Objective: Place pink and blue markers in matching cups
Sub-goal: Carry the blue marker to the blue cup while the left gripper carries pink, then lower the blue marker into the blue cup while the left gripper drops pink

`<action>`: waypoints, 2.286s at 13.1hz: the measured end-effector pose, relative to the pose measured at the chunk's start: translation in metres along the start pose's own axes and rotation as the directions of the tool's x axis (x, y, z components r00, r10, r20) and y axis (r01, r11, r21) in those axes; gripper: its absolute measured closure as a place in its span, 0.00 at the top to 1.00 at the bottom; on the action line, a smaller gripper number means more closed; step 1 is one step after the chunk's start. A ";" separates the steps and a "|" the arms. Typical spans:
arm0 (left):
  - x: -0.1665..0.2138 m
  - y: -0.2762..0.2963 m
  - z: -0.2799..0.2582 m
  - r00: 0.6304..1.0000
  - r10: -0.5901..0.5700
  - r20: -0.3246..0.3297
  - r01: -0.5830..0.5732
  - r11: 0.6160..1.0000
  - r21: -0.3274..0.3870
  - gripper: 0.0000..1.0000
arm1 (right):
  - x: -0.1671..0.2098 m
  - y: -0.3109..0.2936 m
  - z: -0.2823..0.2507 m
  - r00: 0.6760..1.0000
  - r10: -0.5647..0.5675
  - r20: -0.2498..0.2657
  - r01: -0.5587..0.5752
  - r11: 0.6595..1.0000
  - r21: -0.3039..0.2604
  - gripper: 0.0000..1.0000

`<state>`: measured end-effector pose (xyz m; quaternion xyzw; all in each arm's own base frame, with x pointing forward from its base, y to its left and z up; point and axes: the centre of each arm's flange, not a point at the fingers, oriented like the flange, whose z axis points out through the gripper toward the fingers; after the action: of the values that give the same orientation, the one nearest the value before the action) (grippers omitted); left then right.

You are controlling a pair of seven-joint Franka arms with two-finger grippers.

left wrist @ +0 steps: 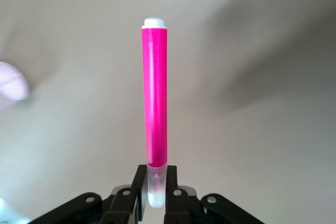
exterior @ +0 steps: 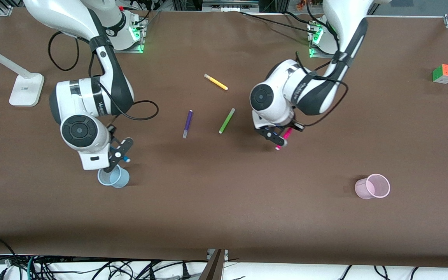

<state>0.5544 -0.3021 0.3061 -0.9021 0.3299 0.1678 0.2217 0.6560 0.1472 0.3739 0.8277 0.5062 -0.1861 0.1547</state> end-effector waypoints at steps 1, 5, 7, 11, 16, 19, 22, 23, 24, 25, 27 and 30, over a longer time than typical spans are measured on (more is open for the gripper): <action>-0.006 -0.027 0.003 0.997 0.062 0.035 -0.063 0.998 0.025 0.18 | -0.005 0.006 0.000 0.997 -0.048 0.056 0.051 0.997 -0.050 0.17; -0.039 -0.146 0.025 0.948 0.255 0.189 -0.278 0.954 0.111 0.18 | -0.005 0.020 0.012 0.942 -0.152 0.301 0.216 0.957 -0.193 0.17; -0.050 -0.184 0.040 0.905 0.316 0.284 -0.371 0.913 0.168 0.18 | 0.012 0.021 0.026 0.904 -0.181 0.387 0.287 0.928 -0.236 0.17; -0.031 -0.207 0.086 0.792 0.362 0.491 -0.537 0.796 0.280 0.18 | 0.055 0.010 0.051 0.847 -0.239 0.475 0.406 0.868 -0.287 0.17; -0.002 -0.224 0.148 0.728 0.387 0.565 -0.639 0.681 0.357 0.18 | 0.078 0.007 0.072 0.819 -0.277 0.502 0.471 0.824 -0.315 0.17; -0.006 -0.240 0.147 0.727 0.391 0.565 -0.643 0.676 0.360 0.18 | 0.090 0.006 0.081 0.819 -0.302 0.487 0.494 0.803 -0.333 0.23; -0.005 -0.239 0.146 0.726 0.393 0.565 -0.645 0.674 0.360 0.18 | 0.094 0.007 0.077 0.828 -0.304 0.471 0.494 0.794 -0.355 0.54; -0.006 -0.241 0.148 0.725 0.393 0.566 -0.645 0.676 0.357 0.18 | 0.093 0.008 0.072 0.843 -0.286 0.456 0.472 0.800 -0.371 0.66; -0.007 -0.242 0.152 0.723 0.393 0.568 -0.645 0.679 0.351 0.18 | 0.093 0.010 0.064 0.869 -0.259 0.422 0.431 0.814 -0.389 0.75; -0.007 -0.244 0.158 0.720 0.394 0.571 -0.646 0.682 0.343 0.18 | 0.093 0.012 0.053 0.903 -0.232 0.362 0.374 0.839 -0.395 0.87; -0.008 -0.246 0.168 0.715 0.399 0.574 -0.648 0.686 0.331 0.22 | 0.083 0.019 0.026 0.961 -0.166 0.220 0.239 0.899 -0.366 1.00; -0.004 -0.241 0.165 0.720 0.406 0.563 -0.647 0.687 0.331 0.55 | 0.045 0.042 -0.006 0.998 0.049 -0.029 -0.054 0.969 -0.242 1.00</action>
<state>0.6870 -0.0506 0.2381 -0.6081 0.5537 0.3351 0.4597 0.7135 0.1666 0.3608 0.8176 0.5052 -0.1094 0.2537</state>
